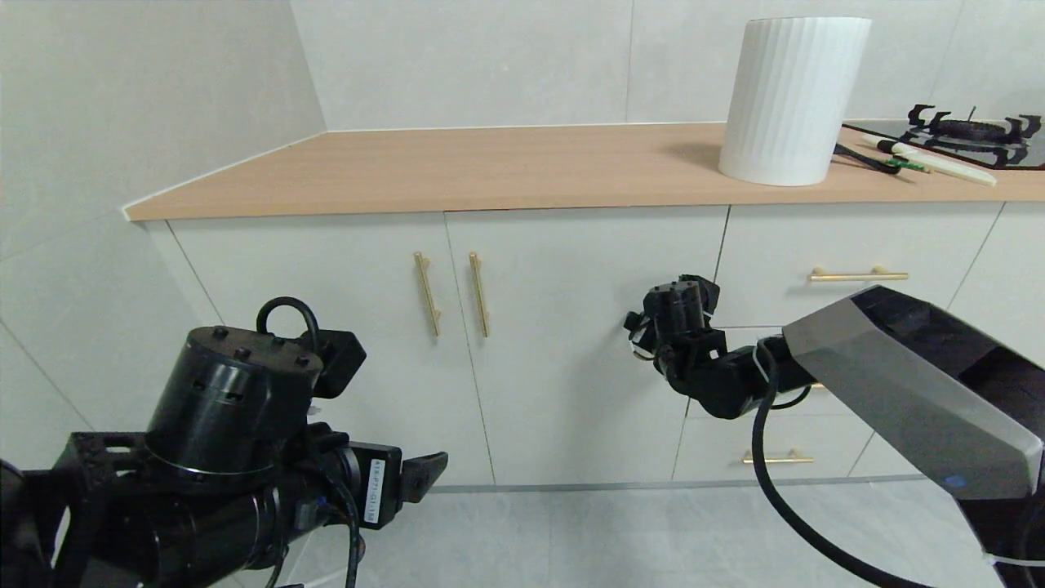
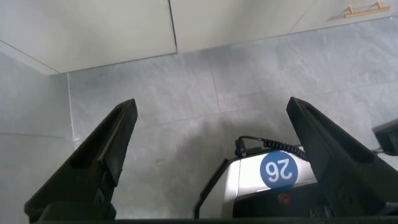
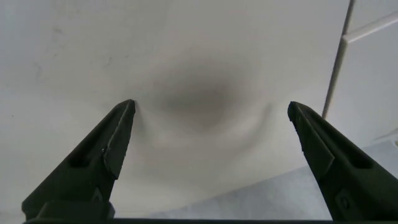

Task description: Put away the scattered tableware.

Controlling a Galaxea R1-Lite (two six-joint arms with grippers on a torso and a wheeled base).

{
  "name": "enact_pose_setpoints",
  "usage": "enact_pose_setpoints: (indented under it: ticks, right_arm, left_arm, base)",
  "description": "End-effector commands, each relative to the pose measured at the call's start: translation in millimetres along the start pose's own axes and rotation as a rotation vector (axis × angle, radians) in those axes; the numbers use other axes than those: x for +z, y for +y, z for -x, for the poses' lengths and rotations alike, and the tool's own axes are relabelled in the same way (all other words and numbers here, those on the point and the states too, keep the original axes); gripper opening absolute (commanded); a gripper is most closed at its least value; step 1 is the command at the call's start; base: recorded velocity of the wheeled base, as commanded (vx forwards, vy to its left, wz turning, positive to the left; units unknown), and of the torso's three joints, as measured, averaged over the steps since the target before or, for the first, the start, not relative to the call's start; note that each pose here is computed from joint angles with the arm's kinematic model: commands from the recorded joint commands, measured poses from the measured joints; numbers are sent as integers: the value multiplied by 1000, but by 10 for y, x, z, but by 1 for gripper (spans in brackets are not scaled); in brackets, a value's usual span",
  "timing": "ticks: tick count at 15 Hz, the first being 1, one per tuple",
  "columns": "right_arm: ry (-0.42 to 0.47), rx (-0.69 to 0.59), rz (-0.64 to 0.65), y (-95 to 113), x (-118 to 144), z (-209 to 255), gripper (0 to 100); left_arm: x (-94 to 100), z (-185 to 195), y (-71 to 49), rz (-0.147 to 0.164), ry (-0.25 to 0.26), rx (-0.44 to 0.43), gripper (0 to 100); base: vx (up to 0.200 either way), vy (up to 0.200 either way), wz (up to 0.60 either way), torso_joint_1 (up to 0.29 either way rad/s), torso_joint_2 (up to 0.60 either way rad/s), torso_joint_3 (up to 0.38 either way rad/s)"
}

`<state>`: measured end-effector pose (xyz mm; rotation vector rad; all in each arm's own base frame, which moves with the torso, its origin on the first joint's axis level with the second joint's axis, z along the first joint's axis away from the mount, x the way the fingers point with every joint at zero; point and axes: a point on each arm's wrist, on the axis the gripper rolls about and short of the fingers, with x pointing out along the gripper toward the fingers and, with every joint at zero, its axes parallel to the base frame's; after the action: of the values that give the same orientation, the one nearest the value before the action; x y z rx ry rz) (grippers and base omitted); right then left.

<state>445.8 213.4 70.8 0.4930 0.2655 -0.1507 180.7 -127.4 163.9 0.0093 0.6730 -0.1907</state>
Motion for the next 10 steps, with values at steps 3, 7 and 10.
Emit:
enact_pose_setpoints:
  ticks: [3,7,10]
  right_arm:
    - [41,29,-2,-9,67,159,100]
    - [344,326,0,-155,346,908,100]
    - [364,379,42,-196,449,1056,100]
  left_arm:
    - [3,1,3,2,-2,1,100]
    - [3,6,0,1,-3,-1,100]
    - [3,6,0,1,-3,-1,100]
  base:
    - [0,0,0,0,0,0]
    - [0,0,0,0,0,0]
    - [0,0,0,0,0,0]
